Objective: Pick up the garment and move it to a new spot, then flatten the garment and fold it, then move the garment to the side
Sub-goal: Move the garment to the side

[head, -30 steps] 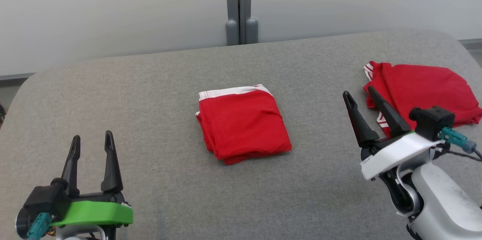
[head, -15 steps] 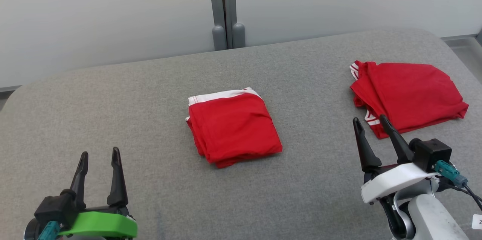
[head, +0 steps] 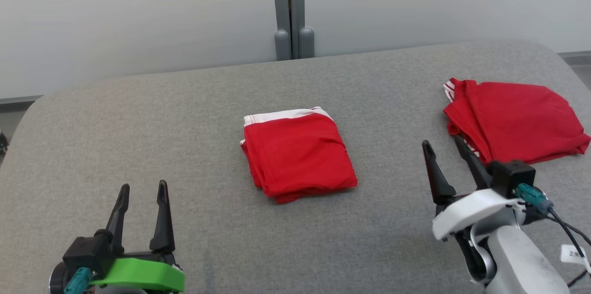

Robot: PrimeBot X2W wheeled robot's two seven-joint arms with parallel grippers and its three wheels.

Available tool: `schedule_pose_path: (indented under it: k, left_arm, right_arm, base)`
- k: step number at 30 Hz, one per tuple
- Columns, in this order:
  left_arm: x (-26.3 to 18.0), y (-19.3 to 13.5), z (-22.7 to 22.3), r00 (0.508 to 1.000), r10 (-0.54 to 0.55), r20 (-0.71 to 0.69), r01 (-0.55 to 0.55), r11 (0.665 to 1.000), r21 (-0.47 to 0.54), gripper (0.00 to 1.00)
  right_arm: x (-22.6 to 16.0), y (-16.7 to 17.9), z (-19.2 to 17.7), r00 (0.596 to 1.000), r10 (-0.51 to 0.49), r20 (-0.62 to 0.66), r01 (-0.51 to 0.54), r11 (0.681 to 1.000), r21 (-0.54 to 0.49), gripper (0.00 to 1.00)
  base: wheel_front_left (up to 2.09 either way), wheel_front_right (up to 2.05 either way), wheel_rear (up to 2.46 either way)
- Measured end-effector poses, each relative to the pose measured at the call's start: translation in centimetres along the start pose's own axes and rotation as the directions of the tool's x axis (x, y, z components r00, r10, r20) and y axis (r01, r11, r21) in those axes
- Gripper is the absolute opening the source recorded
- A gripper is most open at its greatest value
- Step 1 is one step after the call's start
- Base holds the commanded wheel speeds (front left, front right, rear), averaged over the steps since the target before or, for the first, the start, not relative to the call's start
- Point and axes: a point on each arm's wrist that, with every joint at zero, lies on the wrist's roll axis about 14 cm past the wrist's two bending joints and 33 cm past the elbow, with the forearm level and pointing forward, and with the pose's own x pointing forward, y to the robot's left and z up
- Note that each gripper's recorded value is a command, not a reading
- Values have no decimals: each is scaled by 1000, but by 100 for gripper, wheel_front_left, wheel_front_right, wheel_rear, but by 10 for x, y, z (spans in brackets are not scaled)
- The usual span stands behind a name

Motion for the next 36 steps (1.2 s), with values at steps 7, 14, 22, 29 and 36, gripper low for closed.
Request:
schedule_pose_path:
  k: [7, 14, 22, 29, 36]
  left_arm:
    - [-9, 8, 3, 1000, 31, 6, -30, 1000, -8, 100]
    - [-20, 19, 4, 997, 73, 7, -73, 997, -10, 100]
    - [-29, 46, 14, 987, 159, 27, -159, 987, 8, 100]
    - [-42, 71, 9, 969, 248, 0, -248, 968, 28, 100]
    - [-47, 82, 1, 958, 284, -28, -283, 958, 41, 100]
  right_arm:
    - [55, 41, -13, 985, 112, -128, -104, 992, 66, 100]
    - [98, 68, -40, 943, 156, -296, -120, 983, 135, 100]
    - [121, 77, -92, 831, 155, -534, -110, 987, 115, 100]
    - [101, 97, -162, 615, 193, -764, -95, 981, 172, 100]
    - [99, 117, -178, 555, 251, -793, -97, 966, 238, 4]
  base:
    - [0, 0, 0]
    - [0, 0, 0]
    - [0, 0, 0]
    - [0, 0, 0]
    - [0, 0, 0]
